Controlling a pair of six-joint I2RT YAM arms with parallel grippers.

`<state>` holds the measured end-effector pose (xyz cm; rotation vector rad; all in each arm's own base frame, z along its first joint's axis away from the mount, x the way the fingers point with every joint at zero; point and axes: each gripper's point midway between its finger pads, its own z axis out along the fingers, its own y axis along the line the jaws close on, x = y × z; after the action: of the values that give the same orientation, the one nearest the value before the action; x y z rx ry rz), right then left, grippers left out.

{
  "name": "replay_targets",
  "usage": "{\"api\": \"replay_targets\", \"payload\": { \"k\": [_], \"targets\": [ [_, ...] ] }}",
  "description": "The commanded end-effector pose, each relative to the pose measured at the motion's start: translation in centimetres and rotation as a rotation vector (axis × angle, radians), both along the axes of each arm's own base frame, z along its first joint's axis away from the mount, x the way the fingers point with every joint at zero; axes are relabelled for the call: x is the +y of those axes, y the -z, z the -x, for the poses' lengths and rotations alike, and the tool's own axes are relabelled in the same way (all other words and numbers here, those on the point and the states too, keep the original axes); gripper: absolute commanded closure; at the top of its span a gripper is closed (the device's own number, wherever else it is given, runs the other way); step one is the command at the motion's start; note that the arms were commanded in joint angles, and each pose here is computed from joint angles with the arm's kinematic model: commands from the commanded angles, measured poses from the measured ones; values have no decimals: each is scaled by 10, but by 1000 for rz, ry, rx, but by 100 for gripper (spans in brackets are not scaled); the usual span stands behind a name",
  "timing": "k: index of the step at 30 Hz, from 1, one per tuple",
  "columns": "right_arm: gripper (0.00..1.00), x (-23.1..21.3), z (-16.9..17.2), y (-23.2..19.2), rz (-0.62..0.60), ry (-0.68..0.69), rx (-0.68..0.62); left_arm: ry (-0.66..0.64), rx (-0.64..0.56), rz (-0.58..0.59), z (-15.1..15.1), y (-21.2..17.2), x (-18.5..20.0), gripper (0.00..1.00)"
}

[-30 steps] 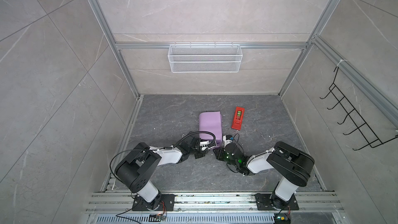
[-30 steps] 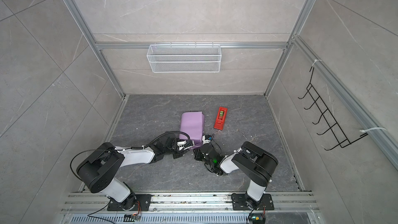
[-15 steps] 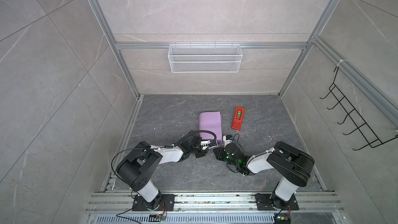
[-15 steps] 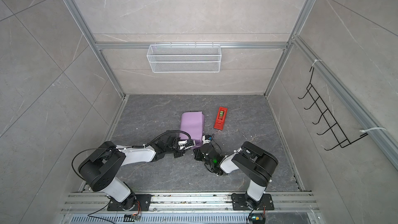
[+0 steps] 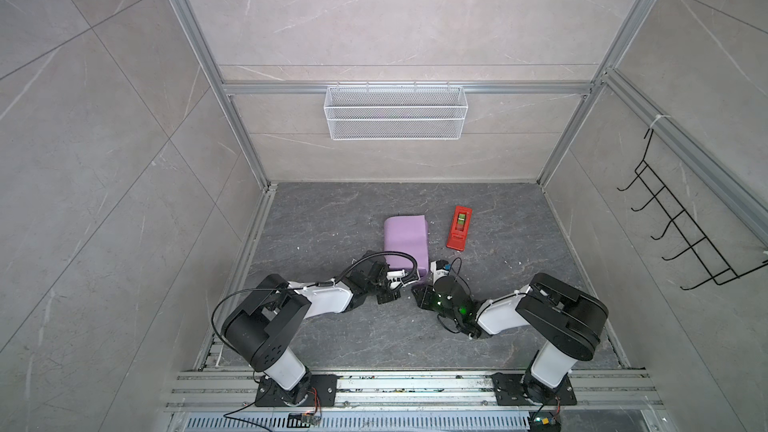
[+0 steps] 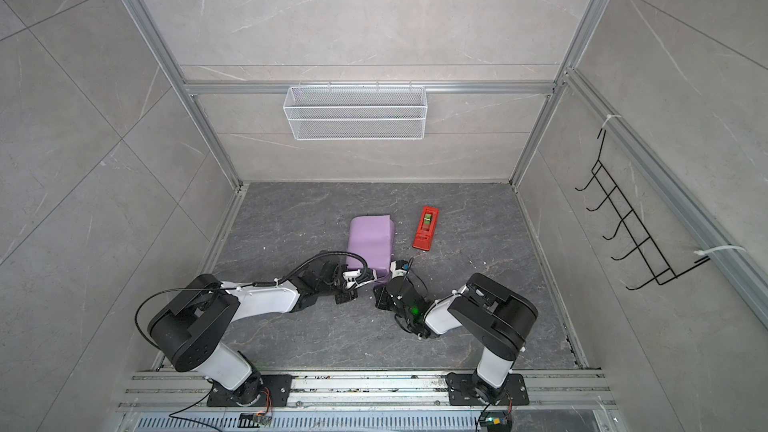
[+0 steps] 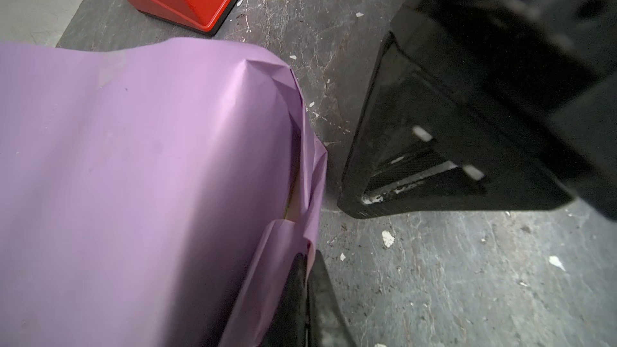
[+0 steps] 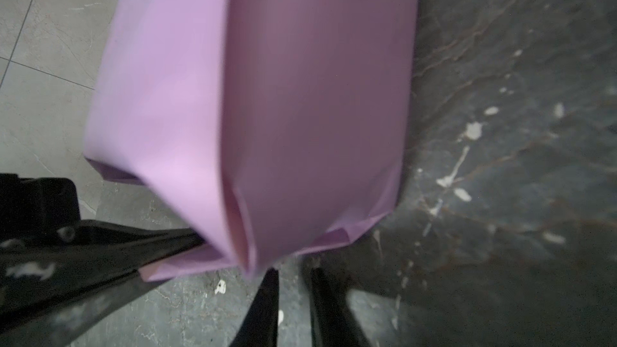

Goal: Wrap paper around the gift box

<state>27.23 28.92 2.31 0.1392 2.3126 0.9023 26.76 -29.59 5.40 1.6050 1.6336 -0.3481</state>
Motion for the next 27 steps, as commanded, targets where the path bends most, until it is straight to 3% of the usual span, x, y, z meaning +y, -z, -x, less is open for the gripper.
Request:
{"api": "replay_targets", "payload": {
  "k": [1,13,20,27],
  "targets": [
    [75,-16,8,12,76,24,40,33,-16,46,2,-19,-5,96],
    [51,-65,22,-40,147,-50,8,38,-12,39,4,-21,-5,100],
    [27,-58,-11,-84,115,-127,-11,59,13,55,15,-26,-10,100],
    [24,-44,-48,-76,186,-160,49,78,36,58,27,-24,-19,100]
  ]
}}
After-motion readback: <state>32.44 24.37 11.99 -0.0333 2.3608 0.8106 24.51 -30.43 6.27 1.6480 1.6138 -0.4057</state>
